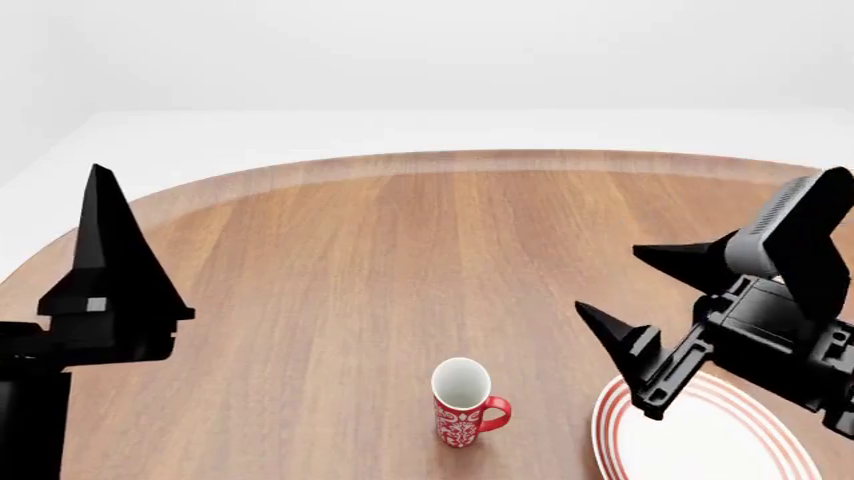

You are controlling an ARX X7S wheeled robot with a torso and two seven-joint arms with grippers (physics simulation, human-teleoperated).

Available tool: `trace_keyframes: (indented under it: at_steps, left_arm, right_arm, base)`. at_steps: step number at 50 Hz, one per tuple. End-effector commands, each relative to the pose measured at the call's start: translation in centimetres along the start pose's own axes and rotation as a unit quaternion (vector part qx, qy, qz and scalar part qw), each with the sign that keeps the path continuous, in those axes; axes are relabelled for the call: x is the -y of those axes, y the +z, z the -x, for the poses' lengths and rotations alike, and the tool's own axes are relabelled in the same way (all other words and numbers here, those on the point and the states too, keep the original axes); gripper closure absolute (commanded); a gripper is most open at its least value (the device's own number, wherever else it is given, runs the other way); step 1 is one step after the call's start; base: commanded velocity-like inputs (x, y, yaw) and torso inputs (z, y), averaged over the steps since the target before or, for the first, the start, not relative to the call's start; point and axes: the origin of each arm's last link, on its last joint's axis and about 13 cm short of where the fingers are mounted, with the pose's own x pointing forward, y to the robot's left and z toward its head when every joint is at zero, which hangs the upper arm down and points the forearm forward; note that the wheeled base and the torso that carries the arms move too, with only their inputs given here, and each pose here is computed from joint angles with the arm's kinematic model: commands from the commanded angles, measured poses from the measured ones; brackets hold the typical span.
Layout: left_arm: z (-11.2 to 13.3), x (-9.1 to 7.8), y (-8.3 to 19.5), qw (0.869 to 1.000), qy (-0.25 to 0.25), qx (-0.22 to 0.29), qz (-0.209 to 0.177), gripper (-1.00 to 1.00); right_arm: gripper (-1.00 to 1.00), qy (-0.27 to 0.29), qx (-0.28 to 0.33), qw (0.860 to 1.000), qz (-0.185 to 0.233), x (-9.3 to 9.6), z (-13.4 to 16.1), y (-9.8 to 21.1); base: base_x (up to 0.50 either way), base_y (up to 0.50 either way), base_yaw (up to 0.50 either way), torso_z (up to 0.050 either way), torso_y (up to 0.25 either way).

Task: Pick up the red mug and put it on the plate

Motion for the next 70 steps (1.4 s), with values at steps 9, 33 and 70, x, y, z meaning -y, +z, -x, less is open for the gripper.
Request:
trace_keyframes:
  at_steps: [9, 33, 70]
  left_arm:
    - [0.1, 0.0, -0.1, 1.000, -0.002, -0.002, 0.000, -1.00]
    - [0.1, 0.0, -0.1, 1.000, -0.002, -0.003, 0.000, -1.00]
    - [0.0, 0.1, 0.0, 1.000, -0.003, -0.007, -0.002, -1.00]
  right_arm:
    - [-1.00, 0.077, -0.118, 0.990, 0.018, 0.7, -2.6, -2.9]
    - [-1.00, 0.079, -0.123, 0.989, 0.016, 0.6, -2.9, -3.1]
    - [-1.00, 0.133, -0.197, 0.971, -0.017, 2.9, -9.8, -6.7]
  base:
    - [0.00, 0.00, 0.00, 0.000, 0.000]
    - [0.00, 0.00, 0.00, 0.000, 0.000]
    - [0.00, 0.00, 0.00, 0.000, 0.000]
